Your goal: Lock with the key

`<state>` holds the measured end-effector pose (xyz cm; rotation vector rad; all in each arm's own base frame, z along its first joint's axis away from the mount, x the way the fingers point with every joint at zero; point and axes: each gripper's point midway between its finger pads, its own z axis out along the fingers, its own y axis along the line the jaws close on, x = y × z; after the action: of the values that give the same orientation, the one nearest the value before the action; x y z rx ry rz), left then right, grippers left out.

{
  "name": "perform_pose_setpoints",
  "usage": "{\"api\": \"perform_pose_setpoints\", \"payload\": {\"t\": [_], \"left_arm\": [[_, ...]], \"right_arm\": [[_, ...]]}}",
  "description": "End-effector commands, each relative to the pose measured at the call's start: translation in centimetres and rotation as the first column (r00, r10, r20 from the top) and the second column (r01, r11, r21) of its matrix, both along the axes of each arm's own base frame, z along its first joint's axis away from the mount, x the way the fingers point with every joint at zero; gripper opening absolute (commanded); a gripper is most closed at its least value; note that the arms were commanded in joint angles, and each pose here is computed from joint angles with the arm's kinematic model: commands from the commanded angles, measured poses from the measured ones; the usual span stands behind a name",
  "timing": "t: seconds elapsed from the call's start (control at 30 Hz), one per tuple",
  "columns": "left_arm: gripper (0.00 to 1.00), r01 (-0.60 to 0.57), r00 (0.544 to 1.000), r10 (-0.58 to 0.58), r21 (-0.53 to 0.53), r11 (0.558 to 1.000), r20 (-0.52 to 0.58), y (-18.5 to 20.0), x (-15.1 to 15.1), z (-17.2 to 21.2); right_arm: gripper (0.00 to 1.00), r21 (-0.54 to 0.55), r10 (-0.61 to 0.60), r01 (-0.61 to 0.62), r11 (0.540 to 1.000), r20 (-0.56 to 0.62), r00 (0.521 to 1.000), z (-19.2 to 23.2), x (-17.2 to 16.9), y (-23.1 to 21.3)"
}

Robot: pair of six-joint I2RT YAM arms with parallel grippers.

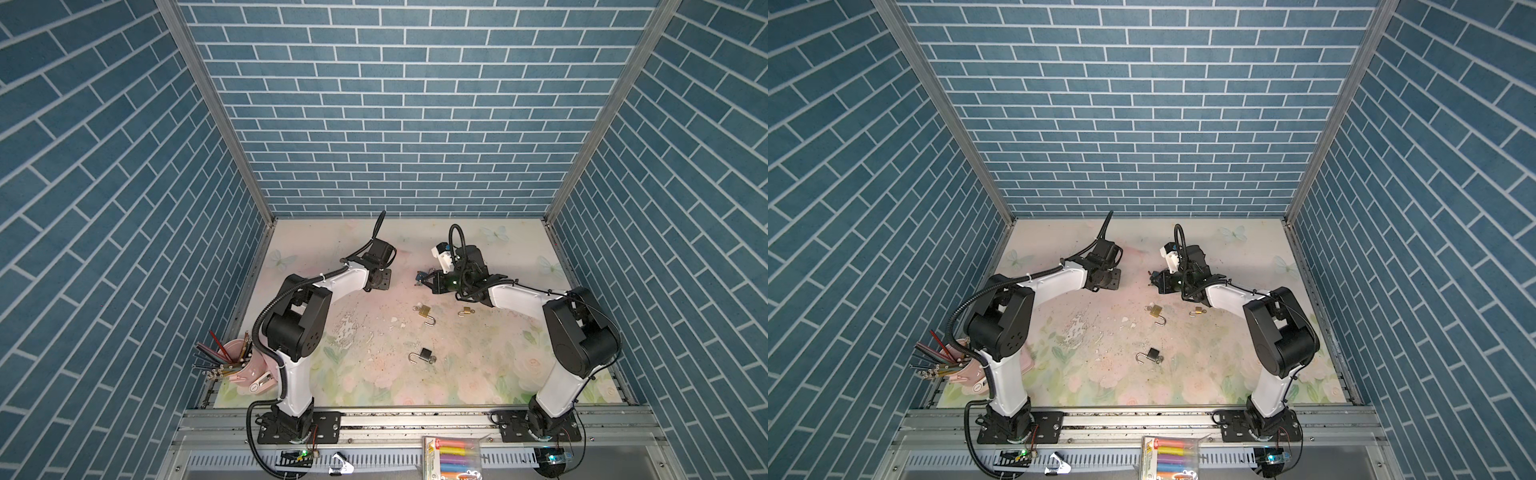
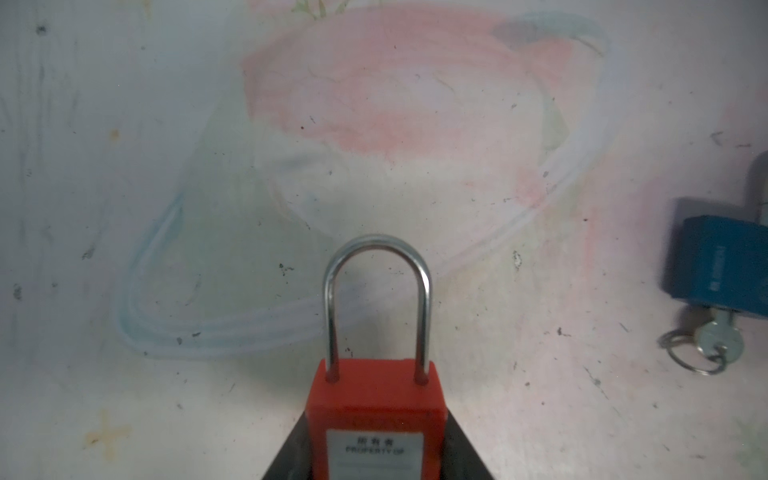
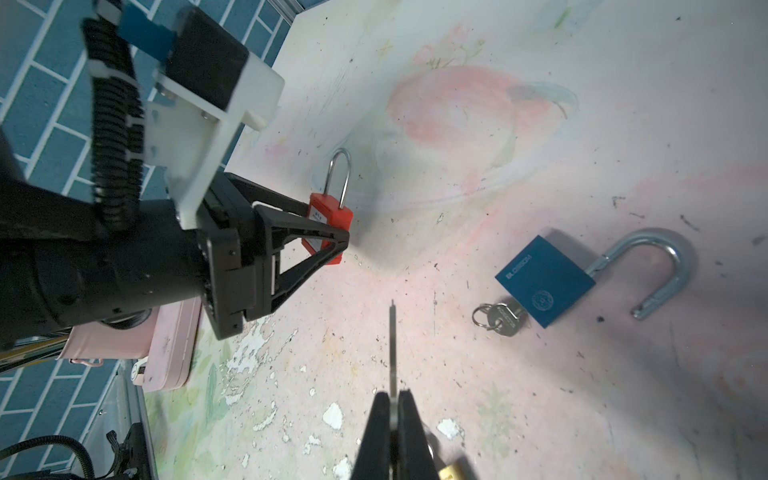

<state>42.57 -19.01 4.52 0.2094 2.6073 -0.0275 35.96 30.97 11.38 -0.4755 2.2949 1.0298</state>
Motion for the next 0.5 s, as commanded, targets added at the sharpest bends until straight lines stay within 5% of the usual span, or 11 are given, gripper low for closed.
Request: {"api": "perform_pose_setpoints", "payload": {"t": [0.0,0.47], "left_arm": [[0.20,-0.002,1.000,0.003,0.011,1.000,-0.024,-0.23,-0.06,-0.81],[0.72,-0.006,1.000,0.006,0.017,1.000,-0.008,-0.18,0.04,-0.46]], "right_arm": [[0.00,-0.001,-0.011,0.011,1.000,0.019,1.000,0.12,0.42,0.16],[0.00,-0.011,0.017,-0.017,1.000,0.012,1.000,0.10,1.06,0.85]]}}
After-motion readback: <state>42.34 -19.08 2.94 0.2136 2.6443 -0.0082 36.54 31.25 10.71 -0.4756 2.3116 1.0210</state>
